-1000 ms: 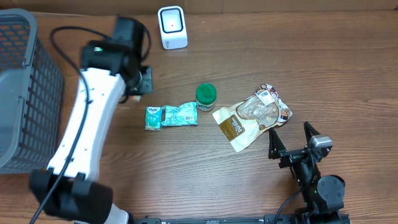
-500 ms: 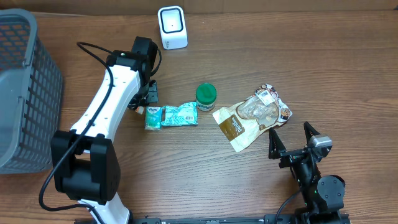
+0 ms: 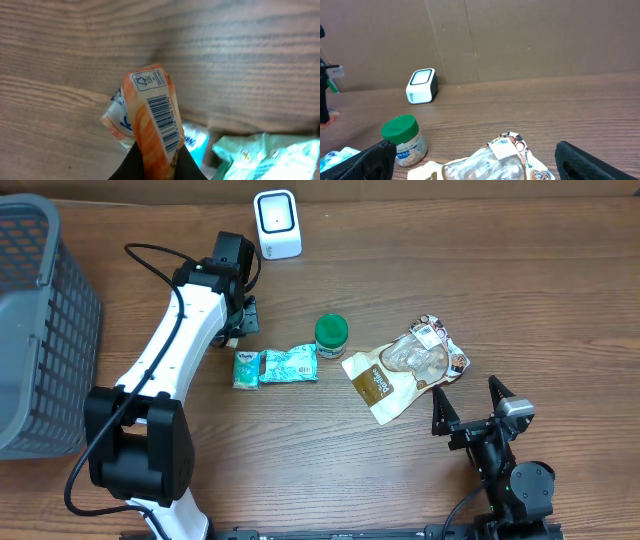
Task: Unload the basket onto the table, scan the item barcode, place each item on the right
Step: 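Place the orange pack on the table left of the green packets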
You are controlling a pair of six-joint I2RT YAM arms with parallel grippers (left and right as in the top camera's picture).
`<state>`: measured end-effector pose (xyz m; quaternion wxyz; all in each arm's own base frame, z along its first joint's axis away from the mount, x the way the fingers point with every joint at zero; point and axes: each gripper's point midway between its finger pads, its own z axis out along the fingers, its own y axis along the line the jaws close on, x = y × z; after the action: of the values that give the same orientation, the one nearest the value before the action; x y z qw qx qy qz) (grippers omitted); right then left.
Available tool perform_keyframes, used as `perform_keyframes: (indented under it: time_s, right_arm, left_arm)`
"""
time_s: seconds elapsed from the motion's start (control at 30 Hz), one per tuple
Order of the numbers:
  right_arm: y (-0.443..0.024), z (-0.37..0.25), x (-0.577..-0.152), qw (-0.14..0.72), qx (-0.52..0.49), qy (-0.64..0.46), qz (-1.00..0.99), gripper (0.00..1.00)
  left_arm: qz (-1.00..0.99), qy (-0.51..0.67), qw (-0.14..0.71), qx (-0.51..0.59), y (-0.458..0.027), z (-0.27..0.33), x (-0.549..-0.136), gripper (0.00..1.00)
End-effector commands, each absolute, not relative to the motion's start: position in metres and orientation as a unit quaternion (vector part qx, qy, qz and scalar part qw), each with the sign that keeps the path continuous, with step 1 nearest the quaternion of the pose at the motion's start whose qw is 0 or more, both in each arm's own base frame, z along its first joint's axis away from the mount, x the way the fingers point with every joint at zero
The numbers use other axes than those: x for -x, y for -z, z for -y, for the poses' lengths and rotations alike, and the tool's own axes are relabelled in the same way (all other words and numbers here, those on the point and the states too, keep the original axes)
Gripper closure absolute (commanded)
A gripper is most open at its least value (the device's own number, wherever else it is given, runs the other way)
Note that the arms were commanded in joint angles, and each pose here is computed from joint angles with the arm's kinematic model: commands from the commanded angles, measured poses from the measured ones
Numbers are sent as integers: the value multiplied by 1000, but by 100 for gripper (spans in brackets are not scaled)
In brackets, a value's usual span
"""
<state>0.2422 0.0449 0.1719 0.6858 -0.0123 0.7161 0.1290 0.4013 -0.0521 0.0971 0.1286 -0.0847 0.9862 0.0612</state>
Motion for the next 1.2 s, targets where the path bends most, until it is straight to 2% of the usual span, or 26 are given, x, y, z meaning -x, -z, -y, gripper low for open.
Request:
perform_keyframes:
  time_s: [0.0, 0.27, 0.33, 0.37, 0.4, 0.43, 0.47, 0.53, 0.67, 0.83, 0.9, 1.0, 1.17]
  right_arm:
    - [-170, -45, -242, 687, 11, -130, -714, 0]
    - [-170, -45, -242, 687, 11, -130, -714, 0]
    - [-170, -45, -242, 687, 11, -130, -714, 0]
    - [-170, -45, -242, 687, 11, -130, -714, 0]
    - [-170, -45, -242, 687, 11, -130, -714, 0]
    - [-170, -45, -242, 687, 11, -130, -714, 0]
    - [-170, -45, -242, 687, 11, -130, -714, 0]
    - [-170, -45, -242, 687, 11, -130, -714, 0]
    - [-170, -45, -242, 687, 11, -130, -714, 0]
    - [-170, -45, -242, 687, 11, -130, -714, 0]
    - [-170, -45, -242, 687, 11, -130, -714, 0]
    - [-170, -45, -242, 687, 11, -130, -714, 0]
    - [-170, -45, -242, 687, 11, -130, -714, 0]
  left_arm:
    - [-987, -60, 114, 100, -81, 56, -399, 96]
    - [-969, -57, 103, 215, -58, 56, -403, 96]
    - [-966, -59, 97, 232, -51, 55, -402, 92]
    - [-966, -59, 94, 234, -49, 55, -401, 82]
    - [-966, -59, 91, 236, -46, 56, -401, 54]
    - [-966, -59, 86, 235, -45, 57, -399, 39]
    - [-967, -59, 83, 235, -45, 57, -398, 27]
    - [-967, -60, 80, 236, -45, 56, -396, 10]
    - [-966, -57, 86, 236, -55, 56, -397, 8]
    - [-972, -46, 118, 199, -104, 55, -398, 6]
    - [-974, -40, 139, 173, -136, 55, -396, 6]
    - [-974, -30, 178, 141, -187, 52, -388, 1]
    - [-960, -3, 269, 76, -273, 40, -372, 0]
